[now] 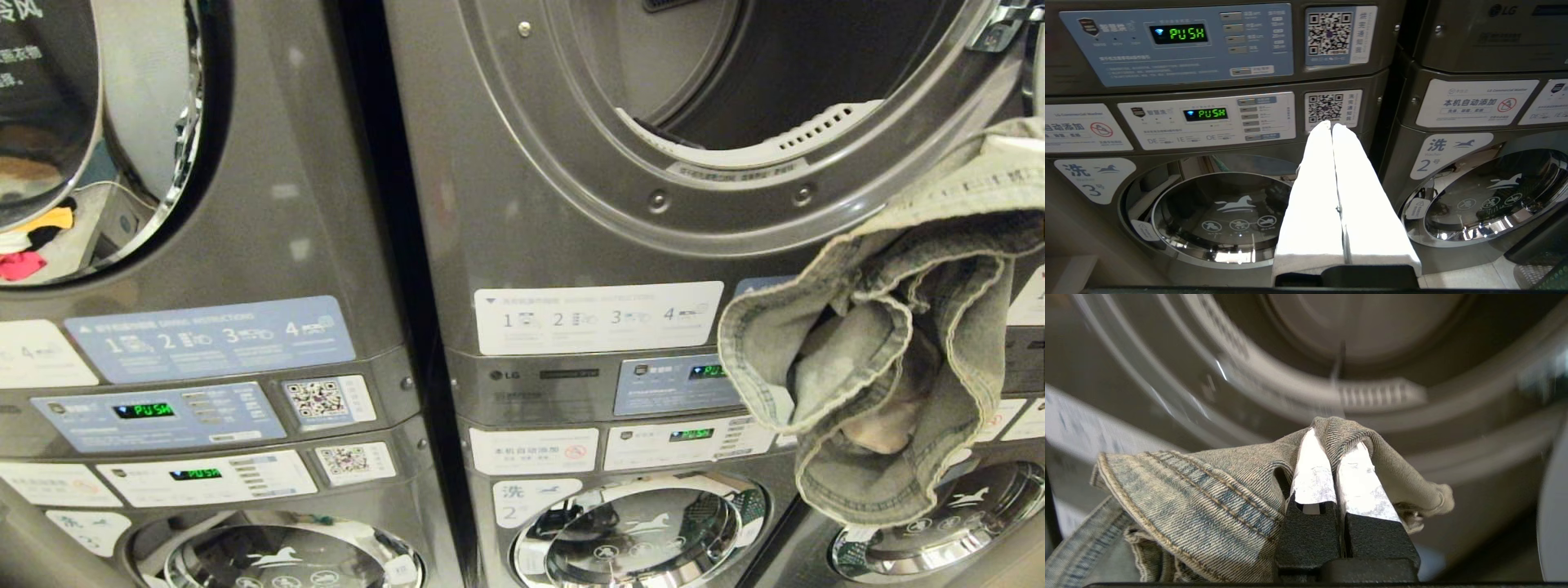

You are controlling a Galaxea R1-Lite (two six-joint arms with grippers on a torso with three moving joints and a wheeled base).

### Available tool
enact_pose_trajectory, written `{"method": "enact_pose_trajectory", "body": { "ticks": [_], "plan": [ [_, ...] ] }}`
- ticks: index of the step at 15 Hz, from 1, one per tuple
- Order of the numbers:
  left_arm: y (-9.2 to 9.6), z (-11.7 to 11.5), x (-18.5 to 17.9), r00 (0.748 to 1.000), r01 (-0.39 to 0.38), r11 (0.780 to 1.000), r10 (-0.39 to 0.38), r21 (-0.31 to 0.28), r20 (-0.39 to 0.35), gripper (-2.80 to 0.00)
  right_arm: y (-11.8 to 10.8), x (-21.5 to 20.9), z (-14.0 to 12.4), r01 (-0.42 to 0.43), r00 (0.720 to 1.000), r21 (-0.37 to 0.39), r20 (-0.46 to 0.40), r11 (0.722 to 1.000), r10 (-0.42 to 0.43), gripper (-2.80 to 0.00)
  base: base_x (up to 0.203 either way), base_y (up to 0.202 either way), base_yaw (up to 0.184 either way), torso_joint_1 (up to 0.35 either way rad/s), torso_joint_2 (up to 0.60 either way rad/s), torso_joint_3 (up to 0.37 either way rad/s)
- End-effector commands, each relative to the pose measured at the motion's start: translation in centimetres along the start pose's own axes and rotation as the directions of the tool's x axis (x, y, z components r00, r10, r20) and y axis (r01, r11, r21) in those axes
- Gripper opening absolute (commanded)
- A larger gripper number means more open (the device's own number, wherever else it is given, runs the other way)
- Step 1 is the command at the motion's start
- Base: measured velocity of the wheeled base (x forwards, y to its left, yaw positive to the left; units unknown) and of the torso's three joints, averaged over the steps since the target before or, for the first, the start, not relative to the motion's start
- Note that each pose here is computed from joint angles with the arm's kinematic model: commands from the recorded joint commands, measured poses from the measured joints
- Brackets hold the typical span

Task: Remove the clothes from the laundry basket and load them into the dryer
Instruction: Put the clothes in the dryer

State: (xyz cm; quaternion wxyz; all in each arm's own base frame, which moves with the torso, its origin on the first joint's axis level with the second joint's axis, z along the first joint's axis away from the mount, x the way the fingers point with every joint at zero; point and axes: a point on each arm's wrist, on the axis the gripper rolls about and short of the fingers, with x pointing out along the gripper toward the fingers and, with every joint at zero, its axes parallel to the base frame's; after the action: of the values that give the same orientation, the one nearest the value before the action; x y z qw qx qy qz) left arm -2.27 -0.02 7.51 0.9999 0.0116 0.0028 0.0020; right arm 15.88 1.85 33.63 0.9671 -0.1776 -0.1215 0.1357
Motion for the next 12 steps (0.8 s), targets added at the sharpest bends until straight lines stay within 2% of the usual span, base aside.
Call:
{"method": "enact_pose_trajectory", "body": {
  "ticks": [1, 5, 8, 12],
  "plan": [
    [0.0, -0.1, 0.0, 1.0, -0.001, 1.0, 0.001, 0.001, -0.002, -2.8, -0.7, 1.6, 1.7, 0.0, 0.998, -0.011, 0.056, 1.0, 0.0, -2.8, 0.0, 0.171, -0.002, -0.002, 0.01, 0.003],
    [0.0, -0.1, 0.0, 1.0, -0.001, 1.0, 0.001, 0.004, -0.002, -2.8, -2.4, 3.5, 5.6, 0.055, 0.983, -0.034, 0.176, 0.998, -0.048, -2.8, 0.0, 0.045, 0.0, 0.001, 0.0, 0.002],
    [0.0, 0.0, 0.0, 1.0, -0.001, 1.0, 0.001, 0.004, -0.002, -2.8, -3.0, 3.9, 6.8, 0.096, 0.974, -0.035, 0.209, 0.995, -0.087, -2.8, 0.0, 0.0, 0.0, 0.0, 0.0, 0.0],
    [0.0, 0.0, 0.0, 1.0, -0.001, 1.0, 0.001, 0.014, 0.001, -2.8, -3.8, 4.0, 8.8, 0.125, 0.954, -0.041, 0.278, 0.991, -0.109, -2.8, 0.147, 0.0, -0.001, 0.002, 0.0, 0.001]
  ]
}}
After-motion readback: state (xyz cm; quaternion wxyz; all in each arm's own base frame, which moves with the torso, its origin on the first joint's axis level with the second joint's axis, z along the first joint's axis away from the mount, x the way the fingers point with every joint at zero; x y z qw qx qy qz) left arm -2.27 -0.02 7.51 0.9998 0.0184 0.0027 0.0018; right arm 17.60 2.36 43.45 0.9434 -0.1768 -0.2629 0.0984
